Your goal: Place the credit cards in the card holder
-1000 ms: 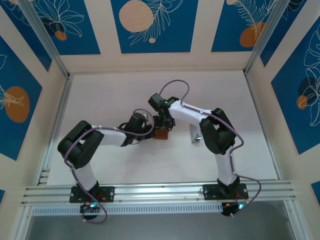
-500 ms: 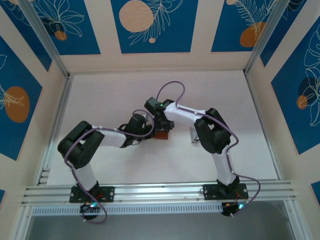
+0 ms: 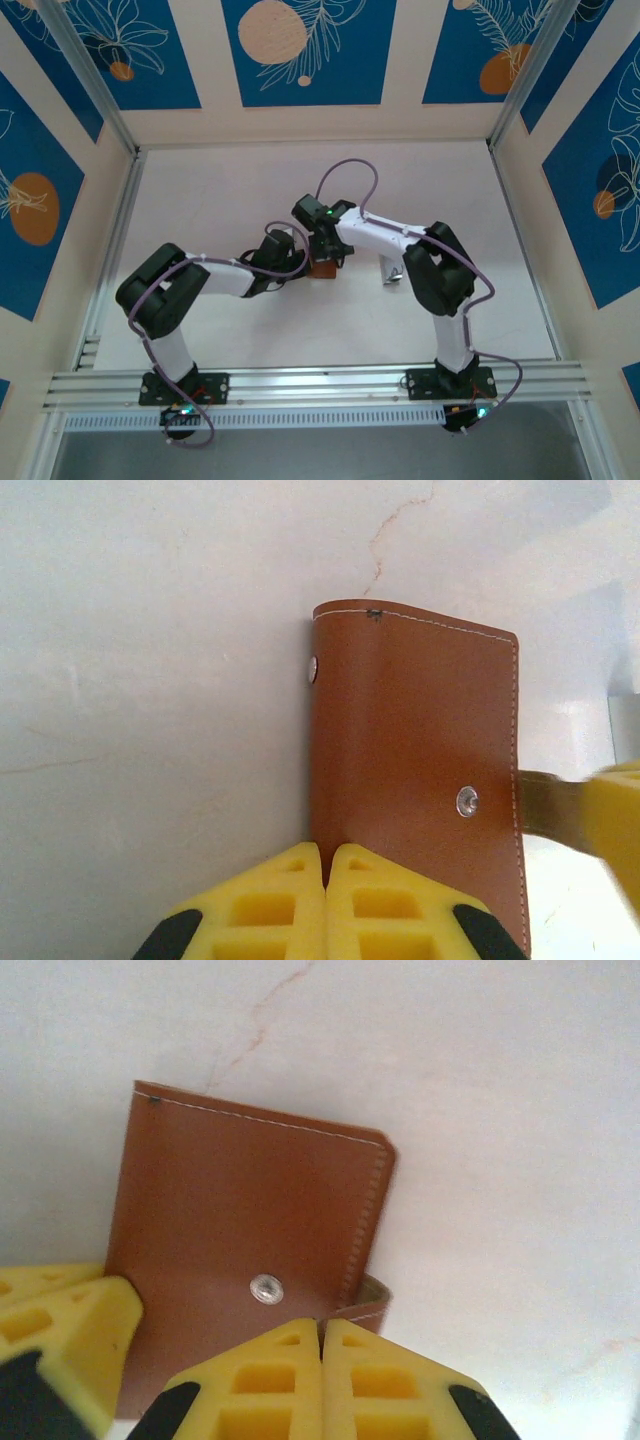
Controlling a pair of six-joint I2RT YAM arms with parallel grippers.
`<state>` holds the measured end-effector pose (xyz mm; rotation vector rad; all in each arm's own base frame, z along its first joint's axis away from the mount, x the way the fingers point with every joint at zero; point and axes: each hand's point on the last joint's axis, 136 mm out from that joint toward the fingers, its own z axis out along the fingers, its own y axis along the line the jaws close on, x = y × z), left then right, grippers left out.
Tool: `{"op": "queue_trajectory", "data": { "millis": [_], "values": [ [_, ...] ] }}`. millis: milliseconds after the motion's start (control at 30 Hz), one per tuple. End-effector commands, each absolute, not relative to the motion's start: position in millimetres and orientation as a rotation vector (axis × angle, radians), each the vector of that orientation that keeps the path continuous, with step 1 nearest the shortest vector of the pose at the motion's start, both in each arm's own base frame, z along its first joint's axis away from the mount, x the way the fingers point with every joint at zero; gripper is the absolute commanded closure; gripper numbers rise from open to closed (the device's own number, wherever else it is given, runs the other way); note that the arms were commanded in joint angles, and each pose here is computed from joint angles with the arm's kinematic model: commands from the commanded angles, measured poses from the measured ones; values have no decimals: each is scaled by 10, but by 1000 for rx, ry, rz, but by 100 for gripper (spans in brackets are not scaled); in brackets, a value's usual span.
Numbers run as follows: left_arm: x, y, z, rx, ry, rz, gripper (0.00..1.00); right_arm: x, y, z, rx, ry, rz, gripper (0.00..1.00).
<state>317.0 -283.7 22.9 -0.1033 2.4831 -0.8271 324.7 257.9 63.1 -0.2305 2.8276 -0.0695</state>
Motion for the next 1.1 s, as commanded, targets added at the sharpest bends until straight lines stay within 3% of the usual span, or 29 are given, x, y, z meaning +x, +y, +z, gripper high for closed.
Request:
{"op": "queue_trajectory", "data": {
  "millis": [0, 200, 333, 500, 633, 700, 867, 1067],
  "values": [
    [2770, -2394, -405, -163, 2721, -540, 95, 3173, 2337, 778, -193, 2840, -61, 100],
    [2768, -2394, -361, -138, 2713, -522, 95, 3157, 2003, 559, -26, 2886, -47, 99],
    [2762, -2420, -322, -116, 2708, -524, 95, 3177, 1825, 529, 136, 2822, -38, 91],
    [2764, -2439, -262, -86, 2696, -504, 95, 3203, 1915, 773, 119, 2691, 13, 63],
    [2760, -2431, -248, -78, 2695, -496, 95, 3232, 2012, 1126, 57, 2618, 23, 56],
    [2757, -2426, -248, -77, 2696, -491, 95, 3223, 2102, 1306, 2, 2589, 36, 57],
    [2752, -2432, -252, -76, 2695, -491, 94, 3148, 2600, 1519, -187, 2628, 218, 74],
    [2756, -2444, -256, -77, 2696, -488, 95, 3186, 2933, 1193, -241, 2734, 293, 97]
  ]
}}
